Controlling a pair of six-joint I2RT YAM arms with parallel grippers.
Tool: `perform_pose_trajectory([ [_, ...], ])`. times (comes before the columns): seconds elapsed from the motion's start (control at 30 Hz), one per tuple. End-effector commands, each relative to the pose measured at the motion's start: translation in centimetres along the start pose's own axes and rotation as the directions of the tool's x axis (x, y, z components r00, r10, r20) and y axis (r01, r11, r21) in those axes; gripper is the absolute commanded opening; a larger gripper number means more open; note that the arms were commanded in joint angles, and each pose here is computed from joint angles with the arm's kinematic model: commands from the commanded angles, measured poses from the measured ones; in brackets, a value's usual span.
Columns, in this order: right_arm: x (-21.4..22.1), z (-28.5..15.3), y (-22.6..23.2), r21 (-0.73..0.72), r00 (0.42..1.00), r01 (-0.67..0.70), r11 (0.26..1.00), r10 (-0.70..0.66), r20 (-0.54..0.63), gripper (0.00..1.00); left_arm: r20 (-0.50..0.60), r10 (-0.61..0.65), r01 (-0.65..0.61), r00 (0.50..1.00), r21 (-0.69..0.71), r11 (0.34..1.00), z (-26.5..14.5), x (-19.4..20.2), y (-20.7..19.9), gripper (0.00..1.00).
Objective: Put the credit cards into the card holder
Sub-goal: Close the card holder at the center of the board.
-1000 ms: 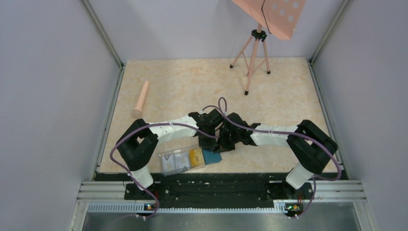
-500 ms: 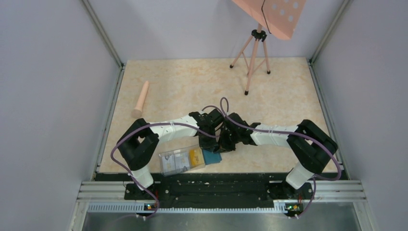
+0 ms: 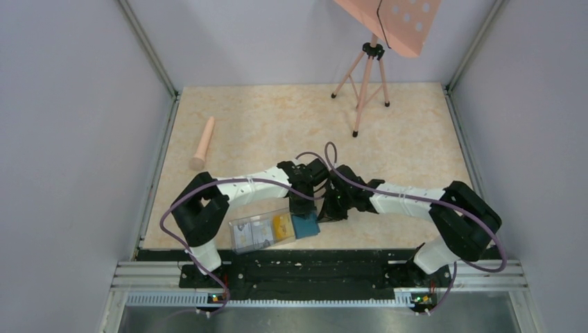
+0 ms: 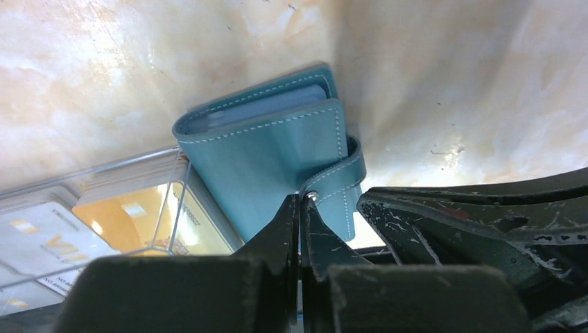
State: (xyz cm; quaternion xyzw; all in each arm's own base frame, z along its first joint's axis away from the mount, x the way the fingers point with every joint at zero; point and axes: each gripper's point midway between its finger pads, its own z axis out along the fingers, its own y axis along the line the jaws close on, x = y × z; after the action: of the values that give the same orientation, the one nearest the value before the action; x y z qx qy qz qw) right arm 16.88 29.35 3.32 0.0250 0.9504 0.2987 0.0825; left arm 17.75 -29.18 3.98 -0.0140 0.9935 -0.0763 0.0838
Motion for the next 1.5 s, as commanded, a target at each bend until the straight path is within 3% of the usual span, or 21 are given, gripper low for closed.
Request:
perform_pose_trajectory([
  [0.0,-5.2,-3.9,7.5,-0.211,0.968,0.135,0.968,-0.083,0.238,0.00,-0.050,0.126,-0.131,0.991,-0.127,0.983,0.2,3.6,0.9,0.00],
  [0.27,-5.4,-4.2,8.1,-0.255,0.968,0.159,0.954,-0.100,0.229,0.00,-0.043,0.118,-0.122,0.992,-0.092,0.988,-0.9,3.4,0.2,0.00],
  [0.97,-5.8,-3.6,9.4,-0.320,0.966,0.176,0.931,-0.101,0.236,0.00,-0.107,0.079,-0.094,0.991,-0.143,0.985,0.8,5.8,3.1,0.00],
  [1.17,-5.3,-2.9,8.7,-0.298,0.972,0.167,0.940,-0.107,0.209,0.00,-0.075,0.087,-0.097,0.993,-0.151,0.984,0.4,5.0,3.0,0.00],
  [1.47,-4.2,-2.9,6.2,-0.227,0.976,0.142,0.964,-0.099,0.192,0.00,0.017,0.082,-0.081,0.997,-0.037,0.996,-2.0,2.5,0.6,0.00],
])
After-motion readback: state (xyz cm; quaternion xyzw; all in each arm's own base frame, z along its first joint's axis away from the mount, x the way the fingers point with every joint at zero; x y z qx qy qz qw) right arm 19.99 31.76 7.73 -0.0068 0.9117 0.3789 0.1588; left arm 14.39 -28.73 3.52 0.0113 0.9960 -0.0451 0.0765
